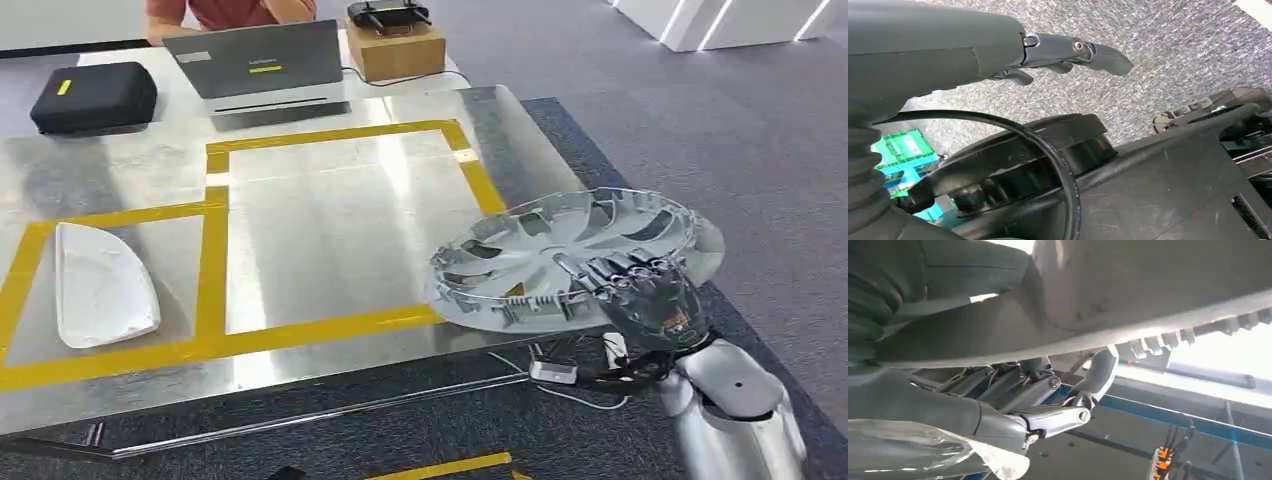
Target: Take the parts from the cabinet and place them on the table.
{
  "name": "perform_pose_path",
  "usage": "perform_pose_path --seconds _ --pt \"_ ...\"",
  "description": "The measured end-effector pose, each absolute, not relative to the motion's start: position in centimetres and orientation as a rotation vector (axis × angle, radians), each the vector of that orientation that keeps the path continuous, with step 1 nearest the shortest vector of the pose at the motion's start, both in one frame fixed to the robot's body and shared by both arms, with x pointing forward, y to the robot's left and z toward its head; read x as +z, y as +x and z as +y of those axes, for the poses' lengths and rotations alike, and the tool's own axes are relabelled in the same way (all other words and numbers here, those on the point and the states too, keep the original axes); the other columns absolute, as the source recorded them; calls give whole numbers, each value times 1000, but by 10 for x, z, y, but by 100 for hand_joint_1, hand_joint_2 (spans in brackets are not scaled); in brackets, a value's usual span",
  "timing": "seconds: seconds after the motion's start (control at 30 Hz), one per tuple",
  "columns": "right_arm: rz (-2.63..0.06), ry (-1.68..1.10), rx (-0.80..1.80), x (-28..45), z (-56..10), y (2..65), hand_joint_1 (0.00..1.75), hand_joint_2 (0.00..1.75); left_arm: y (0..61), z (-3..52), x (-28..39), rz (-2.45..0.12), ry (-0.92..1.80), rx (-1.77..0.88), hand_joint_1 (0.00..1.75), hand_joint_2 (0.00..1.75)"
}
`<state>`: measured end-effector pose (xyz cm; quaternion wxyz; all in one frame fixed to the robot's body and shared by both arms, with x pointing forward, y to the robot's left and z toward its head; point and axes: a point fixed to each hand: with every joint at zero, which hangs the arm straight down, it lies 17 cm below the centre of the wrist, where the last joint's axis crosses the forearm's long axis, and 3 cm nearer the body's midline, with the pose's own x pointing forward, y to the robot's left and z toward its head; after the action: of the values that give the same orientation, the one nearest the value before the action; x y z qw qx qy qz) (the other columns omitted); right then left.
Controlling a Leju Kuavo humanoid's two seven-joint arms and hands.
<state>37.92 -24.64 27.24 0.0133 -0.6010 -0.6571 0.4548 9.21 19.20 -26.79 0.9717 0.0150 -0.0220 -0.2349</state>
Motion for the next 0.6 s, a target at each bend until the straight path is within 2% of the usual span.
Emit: perform_pose_path --seconds 0.6 --pt "-2220 -1768 1374 281 -190 375 175 175 96 194 -268 -51 39 -501 0 175"
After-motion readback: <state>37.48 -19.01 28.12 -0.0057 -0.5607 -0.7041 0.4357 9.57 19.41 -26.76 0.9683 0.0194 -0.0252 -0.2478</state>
